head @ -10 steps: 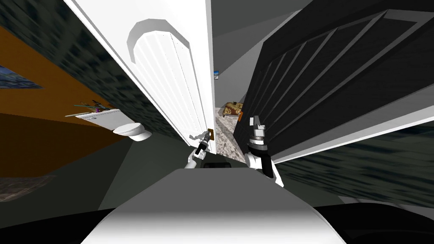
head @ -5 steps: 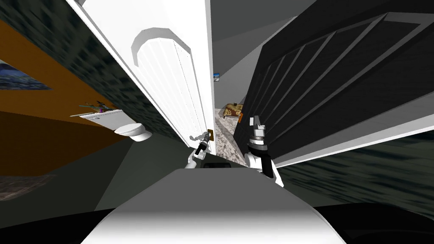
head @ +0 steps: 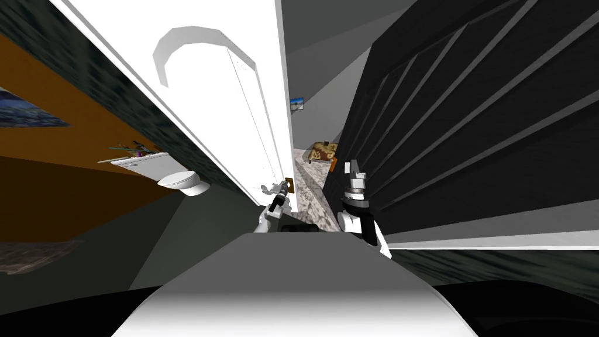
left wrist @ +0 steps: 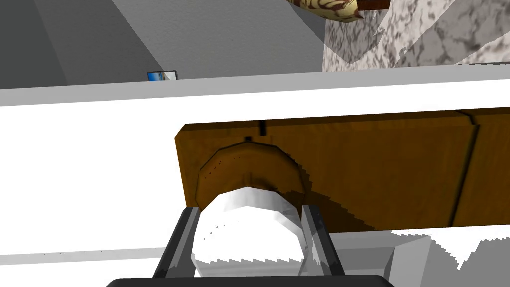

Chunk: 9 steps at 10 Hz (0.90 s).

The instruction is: Push the door open

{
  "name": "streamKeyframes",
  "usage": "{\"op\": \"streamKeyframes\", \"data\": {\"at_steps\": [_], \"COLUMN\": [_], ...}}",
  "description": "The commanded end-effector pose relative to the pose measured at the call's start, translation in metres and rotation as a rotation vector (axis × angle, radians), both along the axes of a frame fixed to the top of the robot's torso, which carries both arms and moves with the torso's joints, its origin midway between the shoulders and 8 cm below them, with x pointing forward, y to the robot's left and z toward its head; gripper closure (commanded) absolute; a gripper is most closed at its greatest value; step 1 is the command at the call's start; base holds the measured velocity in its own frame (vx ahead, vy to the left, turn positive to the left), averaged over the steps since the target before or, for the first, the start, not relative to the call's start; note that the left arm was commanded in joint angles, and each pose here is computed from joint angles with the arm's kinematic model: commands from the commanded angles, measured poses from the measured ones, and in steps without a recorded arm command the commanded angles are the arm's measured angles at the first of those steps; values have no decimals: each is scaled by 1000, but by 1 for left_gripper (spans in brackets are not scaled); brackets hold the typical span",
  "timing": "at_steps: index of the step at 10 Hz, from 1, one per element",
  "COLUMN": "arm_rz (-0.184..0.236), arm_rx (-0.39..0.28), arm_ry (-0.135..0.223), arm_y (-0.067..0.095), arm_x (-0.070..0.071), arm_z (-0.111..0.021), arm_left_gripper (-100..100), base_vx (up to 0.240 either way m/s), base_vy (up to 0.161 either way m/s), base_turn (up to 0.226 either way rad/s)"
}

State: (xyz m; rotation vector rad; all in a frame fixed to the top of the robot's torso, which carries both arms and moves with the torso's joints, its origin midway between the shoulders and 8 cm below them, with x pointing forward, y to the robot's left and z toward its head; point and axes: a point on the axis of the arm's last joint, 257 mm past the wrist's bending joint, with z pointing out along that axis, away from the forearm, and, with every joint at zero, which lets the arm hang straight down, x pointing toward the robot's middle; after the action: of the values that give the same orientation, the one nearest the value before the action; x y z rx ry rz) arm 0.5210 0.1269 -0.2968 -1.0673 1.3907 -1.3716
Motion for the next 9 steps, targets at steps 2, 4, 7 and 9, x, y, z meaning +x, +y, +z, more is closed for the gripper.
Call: {"op": "streamKeyframes", "data": {"at_steps": [2,4,7,9], "arm_rz": [39,53,91,86], "arm_rx": [14,18,25,23], "arm_ry": [-17,-18,-19,-12], "arm_y": [19,25,39,35], "arm_x": [8,11,18,16], "arm_z": [5,5,6,3], "arm_left_gripper": [100,100,100,-100], "base_vx": [139,104,127,54], "base_vy": [-100,-80,-76,-78], "base_turn": [85,64,121,53]}}
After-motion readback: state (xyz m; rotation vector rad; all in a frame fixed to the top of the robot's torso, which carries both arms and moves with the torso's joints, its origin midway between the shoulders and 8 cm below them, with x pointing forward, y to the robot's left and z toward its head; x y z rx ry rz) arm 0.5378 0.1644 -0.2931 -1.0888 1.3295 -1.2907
